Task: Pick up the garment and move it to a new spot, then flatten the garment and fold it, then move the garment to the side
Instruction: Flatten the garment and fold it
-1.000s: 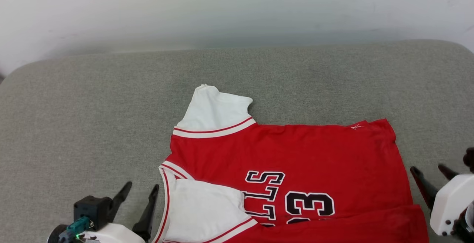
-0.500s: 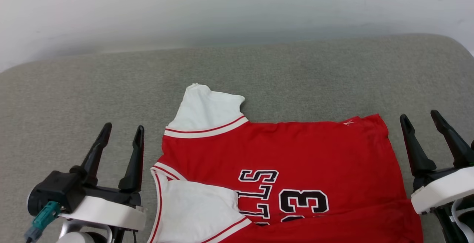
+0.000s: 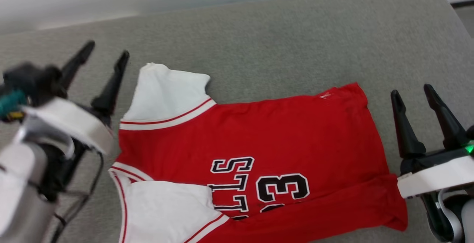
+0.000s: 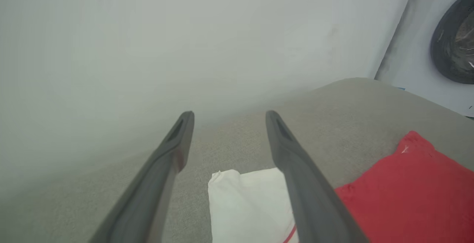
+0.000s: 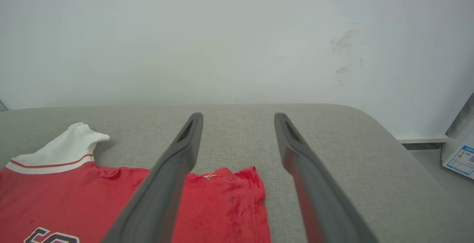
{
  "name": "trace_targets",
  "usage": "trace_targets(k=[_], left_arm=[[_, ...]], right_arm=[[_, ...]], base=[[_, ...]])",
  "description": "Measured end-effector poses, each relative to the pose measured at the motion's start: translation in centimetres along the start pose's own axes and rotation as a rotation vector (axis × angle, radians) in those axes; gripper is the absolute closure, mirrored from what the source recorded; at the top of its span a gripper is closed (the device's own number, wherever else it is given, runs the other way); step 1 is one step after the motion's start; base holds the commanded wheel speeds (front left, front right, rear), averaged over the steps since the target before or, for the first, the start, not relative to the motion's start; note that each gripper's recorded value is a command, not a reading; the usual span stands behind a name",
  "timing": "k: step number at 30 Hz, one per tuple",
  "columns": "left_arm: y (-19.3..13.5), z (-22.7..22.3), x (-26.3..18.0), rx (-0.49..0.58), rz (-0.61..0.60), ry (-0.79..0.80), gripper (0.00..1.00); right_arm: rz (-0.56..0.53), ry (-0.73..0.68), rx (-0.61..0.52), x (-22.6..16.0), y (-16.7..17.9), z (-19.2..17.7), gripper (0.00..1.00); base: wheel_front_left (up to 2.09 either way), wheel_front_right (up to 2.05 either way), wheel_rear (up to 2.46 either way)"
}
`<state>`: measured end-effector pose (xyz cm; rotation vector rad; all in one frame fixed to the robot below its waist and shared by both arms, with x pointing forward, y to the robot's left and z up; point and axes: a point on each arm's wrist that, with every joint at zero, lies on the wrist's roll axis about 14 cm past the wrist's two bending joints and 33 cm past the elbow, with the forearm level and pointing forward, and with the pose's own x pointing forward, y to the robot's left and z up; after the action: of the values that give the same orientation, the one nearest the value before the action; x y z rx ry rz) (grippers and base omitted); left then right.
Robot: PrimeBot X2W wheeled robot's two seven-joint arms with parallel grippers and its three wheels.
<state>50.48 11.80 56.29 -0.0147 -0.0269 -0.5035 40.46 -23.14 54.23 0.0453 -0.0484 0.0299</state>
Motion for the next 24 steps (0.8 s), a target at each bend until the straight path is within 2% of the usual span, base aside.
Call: trace_targets(k=[3, 4, 5, 7, 8, 9, 10, 11, 16, 21, 24], left_arm=[[1.3, -1.9, 2.6, 0.005, -0.022, 0.156, 0.0], [1.3, -1.9, 2.6, 0.005, -0.022, 0.156, 0.0], [1.8, -3.5, 4.1, -0.004, -0.029, 0.266, 0.0], [2.0, -5.3, 5.3, 0.0, -0.049, 0.382, 0.0], [2.0, -5.3, 5.3, 0.0, -0.049, 0.382, 0.0], [2.1, -6.2, 5.7, -0.001, -0.054, 0.435, 0.0], [2.5, -8.3, 6.3, 0.002, -0.057, 0.563, 0.0], [2.5, -8.3, 6.3, 0.002, -0.057, 0.563, 0.0], [2.9, -12.7, 7.2, 0.016, -0.081, 0.847, 0.0], [2.8, -15.8, 7.2, 0.014, -0.105, 1.003, 0.0], [2.8, -17.2, 7.4, 0.016, -0.109, 1.044, 0.0]], right_arm=[[-0.011, -0.001, 0.003, 0.3, -0.2, -0.3, 0.0], [-0.011, -0.001, 0.003, 0.3, -0.2, -0.3, 0.0], [-0.023, 0.009, 0.003, 0.3, -0.4, -0.8, 0.0], [-0.035, 0.028, 0.003, 0.2, -0.7, -1.5, 0.0], [-0.035, 0.028, 0.003, 0.2, -0.7, -1.5, 0.0], [-0.043, 0.035, 0.002, 0.1, -0.9, -1.9, 0.0], [-0.058, 0.052, -0.001, 0.0, -1.3, -2.5, 0.0], [-0.058, 0.052, -0.001, 0.0, -1.3, -2.5, 0.0], [-0.085, 0.09, -0.004, 0.0, -1.9, -4.1, 0.0], [-0.098, 0.126, 0.009, -0.1, -1.9, -5.8, 0.0], [-0.11, 0.152, 0.009, -0.2, -2.1, -6.8, 0.0]], base=[[0.0, 0.0, 0.0], [0.0, 0.0, 0.0], [0.0, 0.0, 0.0], [0.0, 0.0, 0.0], [0.0, 0.0, 0.0], [0.0, 0.0, 0.0], [0.0, 0.0, 0.0], [0.0, 0.0, 0.0], [0.0, 0.0, 0.0], [0.0, 0.0, 0.0], [0.0, 0.0, 0.0]])
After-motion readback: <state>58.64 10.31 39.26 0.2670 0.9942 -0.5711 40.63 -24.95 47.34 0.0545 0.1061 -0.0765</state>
